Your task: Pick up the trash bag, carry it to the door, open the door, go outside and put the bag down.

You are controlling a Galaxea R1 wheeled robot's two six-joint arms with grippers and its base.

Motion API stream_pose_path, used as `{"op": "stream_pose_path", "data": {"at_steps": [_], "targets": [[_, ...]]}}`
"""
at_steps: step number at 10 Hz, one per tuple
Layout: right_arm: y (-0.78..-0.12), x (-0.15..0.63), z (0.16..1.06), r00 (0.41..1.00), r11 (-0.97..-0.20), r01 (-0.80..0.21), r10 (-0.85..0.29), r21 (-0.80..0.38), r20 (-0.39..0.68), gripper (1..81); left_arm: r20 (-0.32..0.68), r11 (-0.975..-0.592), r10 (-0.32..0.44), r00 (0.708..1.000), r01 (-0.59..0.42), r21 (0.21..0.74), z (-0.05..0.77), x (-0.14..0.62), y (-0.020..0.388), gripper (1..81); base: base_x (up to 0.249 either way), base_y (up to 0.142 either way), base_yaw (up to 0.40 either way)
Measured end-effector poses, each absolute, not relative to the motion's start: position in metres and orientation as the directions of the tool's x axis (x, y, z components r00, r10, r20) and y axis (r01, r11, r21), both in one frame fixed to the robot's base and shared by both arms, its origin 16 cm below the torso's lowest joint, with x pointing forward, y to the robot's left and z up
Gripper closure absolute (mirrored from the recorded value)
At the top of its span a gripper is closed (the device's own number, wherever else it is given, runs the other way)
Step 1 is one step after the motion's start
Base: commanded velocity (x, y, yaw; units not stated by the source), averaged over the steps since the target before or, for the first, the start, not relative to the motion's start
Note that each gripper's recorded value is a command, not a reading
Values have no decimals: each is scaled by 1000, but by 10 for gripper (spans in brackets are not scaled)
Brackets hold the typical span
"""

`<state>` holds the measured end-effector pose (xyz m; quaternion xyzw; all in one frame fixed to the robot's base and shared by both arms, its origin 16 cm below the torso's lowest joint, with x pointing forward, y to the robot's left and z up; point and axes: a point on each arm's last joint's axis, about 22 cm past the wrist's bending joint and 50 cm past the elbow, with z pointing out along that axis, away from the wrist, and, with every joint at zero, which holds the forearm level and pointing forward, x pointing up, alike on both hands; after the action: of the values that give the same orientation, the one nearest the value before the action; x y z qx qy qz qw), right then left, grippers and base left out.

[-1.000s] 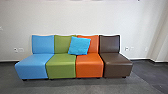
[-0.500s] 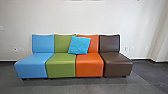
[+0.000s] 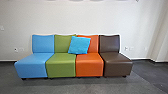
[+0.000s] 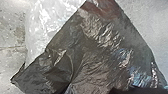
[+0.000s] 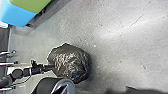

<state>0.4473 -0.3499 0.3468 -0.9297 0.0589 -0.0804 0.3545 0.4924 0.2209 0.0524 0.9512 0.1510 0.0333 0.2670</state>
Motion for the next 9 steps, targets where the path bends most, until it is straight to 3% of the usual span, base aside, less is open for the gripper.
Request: {"op": "stream_pose_path", "data": {"at_steps": [4, 9], "targets": [[-340, 449, 311, 987, -734, -113, -159, -670, 8, 10, -77, -813, 322, 944, 317, 488, 17, 478, 219, 10, 0, 0, 0], [-339, 449, 308, 987, -732, -119, -162, -671, 2, 10, 47, -818, 382, 923, 314, 482, 12, 520, 206, 10, 0, 0, 0]]}}
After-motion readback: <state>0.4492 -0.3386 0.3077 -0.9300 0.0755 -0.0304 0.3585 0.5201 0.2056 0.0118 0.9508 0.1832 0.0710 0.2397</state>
